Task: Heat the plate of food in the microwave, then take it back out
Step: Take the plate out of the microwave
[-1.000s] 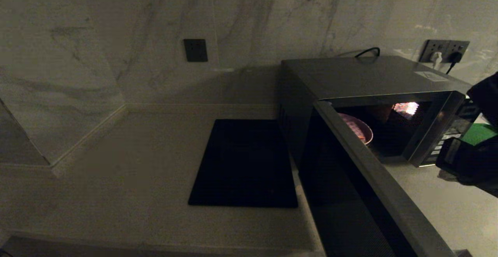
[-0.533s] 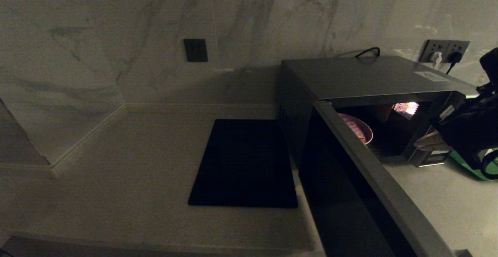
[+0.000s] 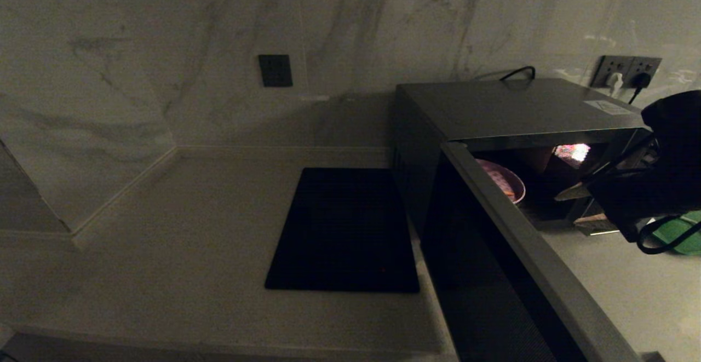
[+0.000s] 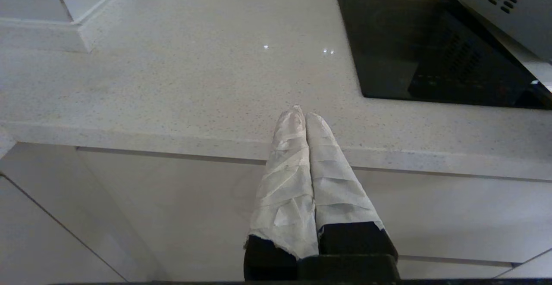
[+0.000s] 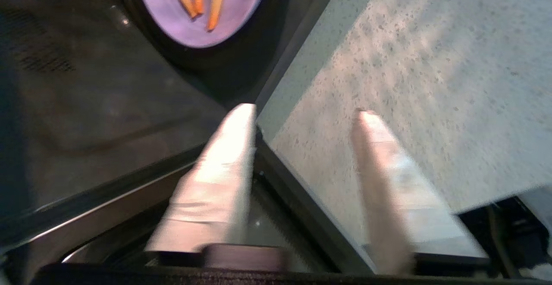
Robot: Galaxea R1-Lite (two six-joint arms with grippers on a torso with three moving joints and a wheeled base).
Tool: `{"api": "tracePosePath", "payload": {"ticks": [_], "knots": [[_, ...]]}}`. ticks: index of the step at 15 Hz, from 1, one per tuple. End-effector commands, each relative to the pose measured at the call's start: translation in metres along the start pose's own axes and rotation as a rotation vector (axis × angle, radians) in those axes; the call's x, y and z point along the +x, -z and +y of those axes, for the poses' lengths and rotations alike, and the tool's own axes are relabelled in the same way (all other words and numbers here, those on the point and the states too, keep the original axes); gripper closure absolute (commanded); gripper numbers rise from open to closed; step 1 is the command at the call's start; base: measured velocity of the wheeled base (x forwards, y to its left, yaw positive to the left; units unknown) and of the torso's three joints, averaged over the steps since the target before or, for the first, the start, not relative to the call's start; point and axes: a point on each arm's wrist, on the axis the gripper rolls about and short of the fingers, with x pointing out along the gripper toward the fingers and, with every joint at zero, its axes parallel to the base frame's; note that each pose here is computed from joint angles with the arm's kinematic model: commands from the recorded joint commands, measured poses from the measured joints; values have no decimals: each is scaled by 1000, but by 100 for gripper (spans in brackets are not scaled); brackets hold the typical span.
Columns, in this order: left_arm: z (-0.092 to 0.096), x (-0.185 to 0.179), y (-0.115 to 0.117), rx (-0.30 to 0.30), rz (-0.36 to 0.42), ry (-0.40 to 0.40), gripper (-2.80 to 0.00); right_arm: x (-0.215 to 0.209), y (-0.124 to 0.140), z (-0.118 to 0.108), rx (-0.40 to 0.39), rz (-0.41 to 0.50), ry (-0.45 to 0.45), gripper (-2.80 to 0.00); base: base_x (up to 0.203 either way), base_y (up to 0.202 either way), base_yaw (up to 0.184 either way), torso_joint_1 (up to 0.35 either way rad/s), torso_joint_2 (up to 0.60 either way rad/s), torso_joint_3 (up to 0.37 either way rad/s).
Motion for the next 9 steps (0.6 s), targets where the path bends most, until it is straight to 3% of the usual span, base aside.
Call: {"api": "tracePosePath", "payload": {"ticks": [1, 6, 9], "knots": [[0, 0, 0, -1, 0, 0, 0, 13, 4, -9, 20, -9, -20, -280, 0, 0, 0, 0, 0, 0], [0, 0, 0, -1, 0, 0, 0, 36, -3, -5, 80, -16, -20, -280, 0, 0, 0, 0, 0, 0], [0, 0, 0, -1, 0, 0, 0, 53, -3, -9, 112, -10, 27, -280, 0, 0, 0, 0, 0, 0]]}}
